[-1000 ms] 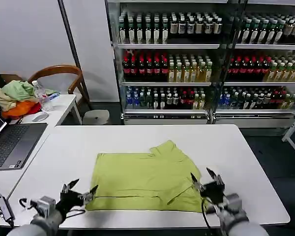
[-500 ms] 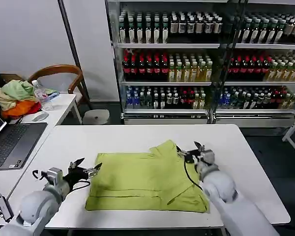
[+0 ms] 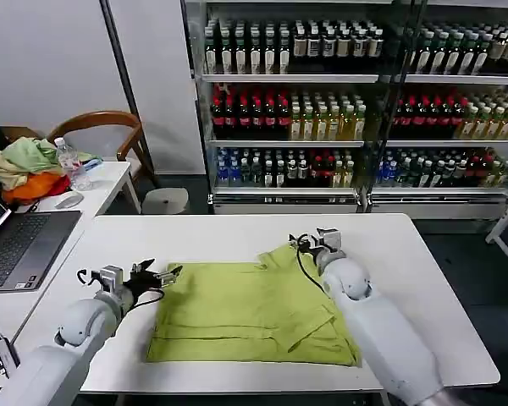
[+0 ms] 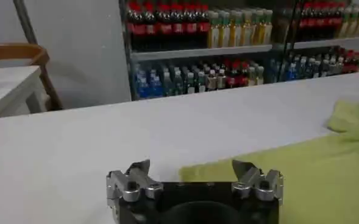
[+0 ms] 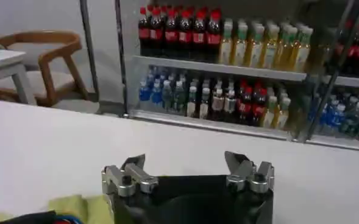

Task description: Fold and organize the clothes.

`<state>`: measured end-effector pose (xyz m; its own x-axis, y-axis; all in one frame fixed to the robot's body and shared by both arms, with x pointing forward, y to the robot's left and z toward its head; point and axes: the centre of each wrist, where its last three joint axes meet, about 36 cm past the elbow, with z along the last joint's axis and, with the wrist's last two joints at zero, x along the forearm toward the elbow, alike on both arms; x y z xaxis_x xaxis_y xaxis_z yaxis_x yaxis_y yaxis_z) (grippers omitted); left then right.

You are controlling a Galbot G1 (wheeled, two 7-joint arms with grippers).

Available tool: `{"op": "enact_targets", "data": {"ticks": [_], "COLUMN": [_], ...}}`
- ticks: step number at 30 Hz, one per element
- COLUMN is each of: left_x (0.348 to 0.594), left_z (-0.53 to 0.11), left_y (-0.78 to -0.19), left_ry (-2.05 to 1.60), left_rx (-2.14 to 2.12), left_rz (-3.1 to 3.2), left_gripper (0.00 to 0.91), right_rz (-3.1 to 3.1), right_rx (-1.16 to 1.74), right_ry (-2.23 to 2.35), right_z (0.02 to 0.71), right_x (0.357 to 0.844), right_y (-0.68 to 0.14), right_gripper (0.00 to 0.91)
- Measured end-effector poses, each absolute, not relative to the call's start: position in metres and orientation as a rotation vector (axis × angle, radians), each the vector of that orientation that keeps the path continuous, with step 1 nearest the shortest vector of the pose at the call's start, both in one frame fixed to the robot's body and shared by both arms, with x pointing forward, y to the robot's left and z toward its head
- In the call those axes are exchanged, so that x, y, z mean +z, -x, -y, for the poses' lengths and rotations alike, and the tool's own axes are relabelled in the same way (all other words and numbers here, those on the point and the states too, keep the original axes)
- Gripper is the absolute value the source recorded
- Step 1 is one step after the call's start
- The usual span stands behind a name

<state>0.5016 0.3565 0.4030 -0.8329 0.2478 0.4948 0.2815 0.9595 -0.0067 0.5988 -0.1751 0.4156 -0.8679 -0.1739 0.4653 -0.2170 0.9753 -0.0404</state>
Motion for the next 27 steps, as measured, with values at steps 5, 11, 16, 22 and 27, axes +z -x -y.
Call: {"op": "enact_targets", "data": {"ticks": [5, 11, 16, 22, 27], "left_x": [0.396, 0.388, 0.386, 0.387, 0.386], "left_z": [-0.361, -0.364, -0.367, -0.37, -0.37], "left_y": [-0.51, -0.516, -0.518, -0.518, -0.518], "left_ry": [0.357, 0.344, 0.337, 0.34, 0.35], "left_rx": [-0.084, -0.077, -0.078, -0.079, -0.071], "left_rz": [2.588, 2.571, 2.561, 2.551, 2.548], "left_gripper": [0.907, 0.907, 0.907, 0.05, 0.05], "right_rz": [2.631, 2.601, 2.585, 2.569, 2.56], "right_rx": [0.114, 0.116, 0.099, 0.076, 0.065], "right_ry": [-0.287, -0.292, -0.31, -0.317, -0.324], "right_z": [0.171, 0.164, 0.159, 0.158, 0.157], "right_x": [0.407, 0.398, 0.396, 0.393, 0.391], "right_y": [-0.607, -0.613, -0.617, -0.616, -0.614], "right_gripper": [0.907, 0.907, 0.816, 0.0, 0.0]}}
